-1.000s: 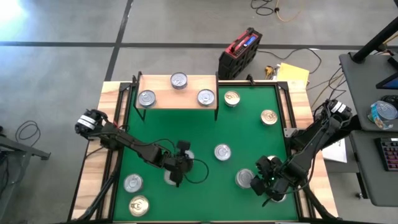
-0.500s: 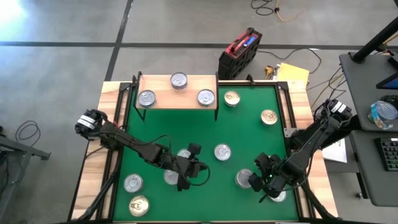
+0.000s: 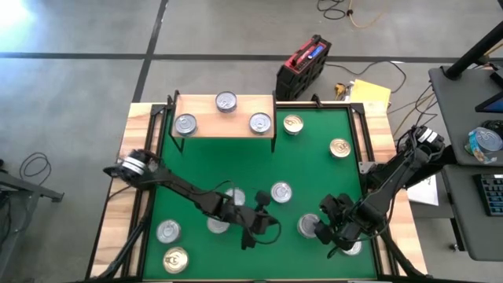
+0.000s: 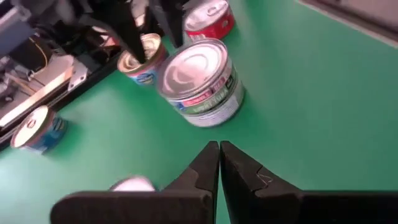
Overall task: Stack canned seafood by type on shelf
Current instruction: Put the bottom right white tuna can on the shelf
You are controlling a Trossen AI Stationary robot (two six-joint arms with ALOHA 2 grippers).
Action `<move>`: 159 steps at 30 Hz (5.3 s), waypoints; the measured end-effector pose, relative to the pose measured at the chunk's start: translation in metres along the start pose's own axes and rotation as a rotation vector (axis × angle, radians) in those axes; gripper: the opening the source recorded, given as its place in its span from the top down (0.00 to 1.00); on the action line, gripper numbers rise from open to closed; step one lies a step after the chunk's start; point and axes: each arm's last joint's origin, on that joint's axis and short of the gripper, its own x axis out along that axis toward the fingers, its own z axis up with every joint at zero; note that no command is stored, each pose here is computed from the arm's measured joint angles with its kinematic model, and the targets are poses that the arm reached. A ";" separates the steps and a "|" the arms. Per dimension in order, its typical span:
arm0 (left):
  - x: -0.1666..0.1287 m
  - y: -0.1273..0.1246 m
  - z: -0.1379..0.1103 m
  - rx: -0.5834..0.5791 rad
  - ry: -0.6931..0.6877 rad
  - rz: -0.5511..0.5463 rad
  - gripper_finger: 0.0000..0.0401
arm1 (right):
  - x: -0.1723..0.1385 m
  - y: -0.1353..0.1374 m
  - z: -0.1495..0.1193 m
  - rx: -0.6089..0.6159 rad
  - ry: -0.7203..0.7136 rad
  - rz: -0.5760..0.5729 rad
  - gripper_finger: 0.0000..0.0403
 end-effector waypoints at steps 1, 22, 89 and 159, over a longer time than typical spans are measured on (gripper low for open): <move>0.006 -0.002 0.000 0.018 0.005 -0.002 1.00 | 0.000 -0.001 0.000 -0.011 -0.002 -0.003 0.24; 0.065 -0.011 0.001 0.050 -0.051 -0.018 1.00 | 0.015 -0.014 -0.032 -0.232 -0.117 0.069 0.16; 0.086 0.007 -0.028 -0.027 0.018 0.191 1.00 | 0.050 0.006 -0.026 -0.329 -0.353 0.050 0.98; 0.067 -0.007 -0.017 -0.084 -0.074 -0.098 1.00 | 0.032 0.022 -0.027 0.031 -0.165 0.021 0.98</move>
